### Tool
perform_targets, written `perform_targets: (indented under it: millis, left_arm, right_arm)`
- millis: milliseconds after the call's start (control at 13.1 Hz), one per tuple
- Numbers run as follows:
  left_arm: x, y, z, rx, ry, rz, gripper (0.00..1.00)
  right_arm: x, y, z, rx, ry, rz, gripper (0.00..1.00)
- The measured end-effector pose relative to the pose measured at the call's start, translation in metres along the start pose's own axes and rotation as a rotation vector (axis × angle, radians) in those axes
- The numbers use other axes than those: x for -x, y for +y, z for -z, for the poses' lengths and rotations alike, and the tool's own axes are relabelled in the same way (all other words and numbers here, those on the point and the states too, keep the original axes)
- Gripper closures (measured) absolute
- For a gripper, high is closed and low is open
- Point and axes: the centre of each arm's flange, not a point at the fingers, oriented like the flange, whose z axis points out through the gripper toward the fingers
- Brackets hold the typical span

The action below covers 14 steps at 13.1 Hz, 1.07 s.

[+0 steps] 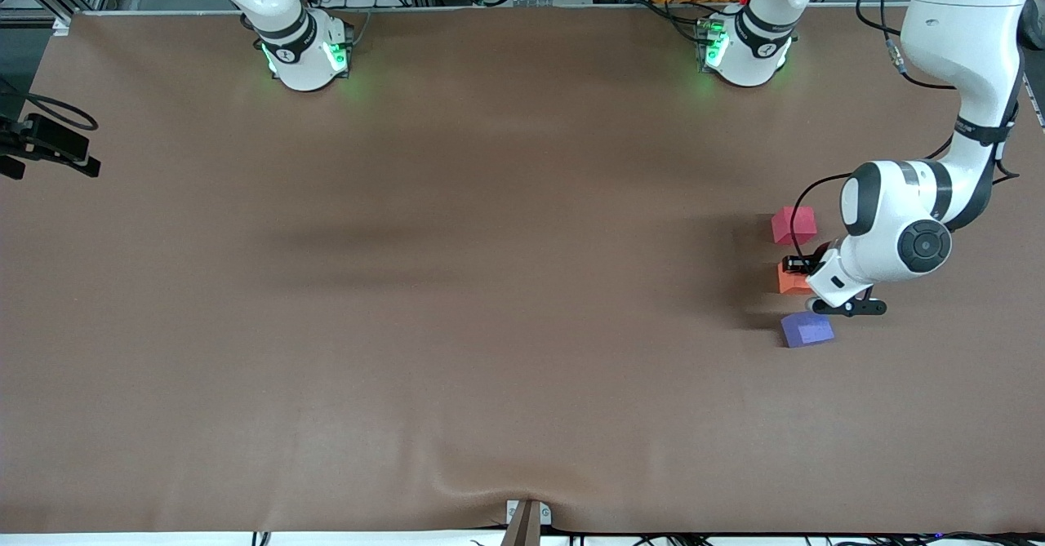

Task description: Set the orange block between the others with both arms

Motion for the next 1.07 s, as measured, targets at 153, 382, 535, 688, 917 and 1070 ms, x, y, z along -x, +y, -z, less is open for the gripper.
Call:
perform_targets:
  millis: [153, 382, 535, 688, 917, 1070]
  left_arm:
    - [0.000, 0.000, 0.000, 0.000, 0.000, 0.000, 0.48]
    - [0.000, 0.001, 0.000, 0.000, 0.002, -0.001, 0.30]
    - [-0.002, 0.002, 0.001, 0.001, 0.011, -0.004, 0.10]
    - [-0.004, 0.001, 0.005, 0.001, 0.020, -0.003, 0.00]
    - [-0.010, -0.004, 0.032, -0.003, 0.073, 0.001, 0.00]
    - [-0.010, -0.007, 0.080, -0.012, 0.125, 0.006, 0.00]
  right_arm:
    - [0.000, 0.000, 0.000, 0.000, 0.000, 0.000, 0.00]
    - [0.000, 0.000, -0.001, 0.000, -0.001, 0.000, 0.00]
    - [-0.001, 0.000, -0.002, 0.000, -0.003, 0.001, 0.00]
    - [-0.001, 0.000, -0.002, 0.000, -0.004, 0.001, 0.00]
    - [-0.002, 0.000, -0.003, 0.000, -0.005, 0.001, 0.00]
    - [-0.002, 0.000, -0.003, -0.001, -0.005, 0.001, 0.00]
